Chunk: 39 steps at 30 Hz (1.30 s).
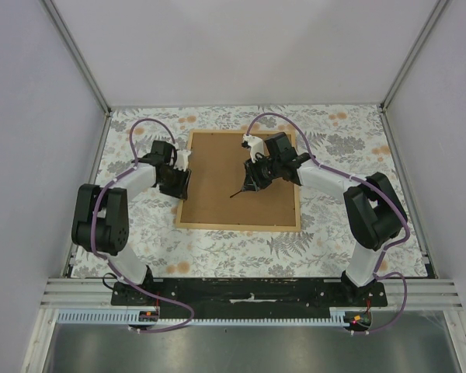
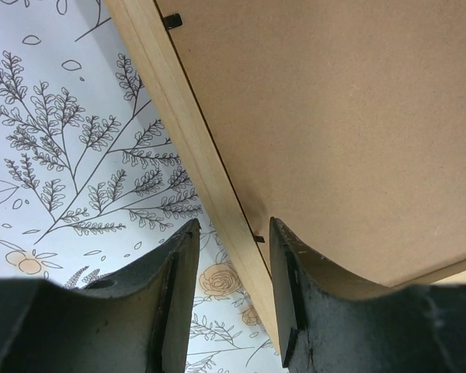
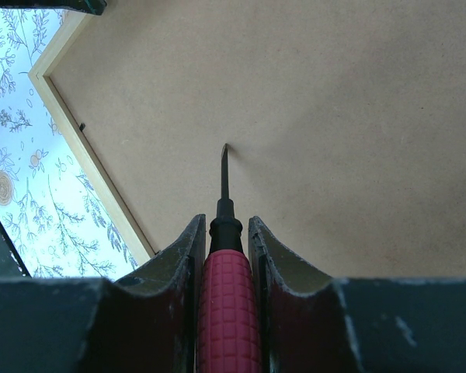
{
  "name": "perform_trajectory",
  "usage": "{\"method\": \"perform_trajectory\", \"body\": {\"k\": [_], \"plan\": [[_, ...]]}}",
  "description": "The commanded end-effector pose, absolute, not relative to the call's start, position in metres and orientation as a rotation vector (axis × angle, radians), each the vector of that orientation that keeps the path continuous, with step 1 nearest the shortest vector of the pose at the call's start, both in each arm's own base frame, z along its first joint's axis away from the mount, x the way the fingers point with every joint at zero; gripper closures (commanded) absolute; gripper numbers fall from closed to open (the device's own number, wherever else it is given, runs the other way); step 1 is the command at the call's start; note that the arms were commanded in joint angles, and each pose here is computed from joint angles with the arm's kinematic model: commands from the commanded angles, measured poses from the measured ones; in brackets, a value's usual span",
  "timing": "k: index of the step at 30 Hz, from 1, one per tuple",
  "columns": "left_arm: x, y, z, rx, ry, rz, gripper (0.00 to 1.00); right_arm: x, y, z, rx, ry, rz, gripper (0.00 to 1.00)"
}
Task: Take the photo out of the frame
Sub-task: Adjust the photo frame item on the photo frame.
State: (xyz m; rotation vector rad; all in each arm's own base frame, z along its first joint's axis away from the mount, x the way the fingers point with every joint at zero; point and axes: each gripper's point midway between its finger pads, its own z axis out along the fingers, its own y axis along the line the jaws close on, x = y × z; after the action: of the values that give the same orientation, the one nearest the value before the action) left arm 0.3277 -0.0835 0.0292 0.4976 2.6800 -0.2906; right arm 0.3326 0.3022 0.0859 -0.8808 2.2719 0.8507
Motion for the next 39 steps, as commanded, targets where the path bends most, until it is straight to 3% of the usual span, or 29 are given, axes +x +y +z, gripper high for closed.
{"method": "perform_trajectory", "body": {"k": [1,18,30,39], "plan": [[0.326,-0.083,0.019,0.484,2.711,-0.273,0.52,0.325,0.295,0.059,-0.894,2.361,0.807,1.00],[0.321,-0.079,0.023,0.514,2.728,-0.234,0.50,0.324,0.295,0.058,-0.898,2.361,0.807,1.00],[0.320,-0.081,0.027,0.526,2.726,-0.278,0.57,0.325,0.294,0.058,-0.896,2.361,0.806,1.00],[0.316,-0.080,0.023,0.538,2.751,-0.297,0.56,0.325,0.294,0.058,-0.896,2.363,0.806,1.00]]}}
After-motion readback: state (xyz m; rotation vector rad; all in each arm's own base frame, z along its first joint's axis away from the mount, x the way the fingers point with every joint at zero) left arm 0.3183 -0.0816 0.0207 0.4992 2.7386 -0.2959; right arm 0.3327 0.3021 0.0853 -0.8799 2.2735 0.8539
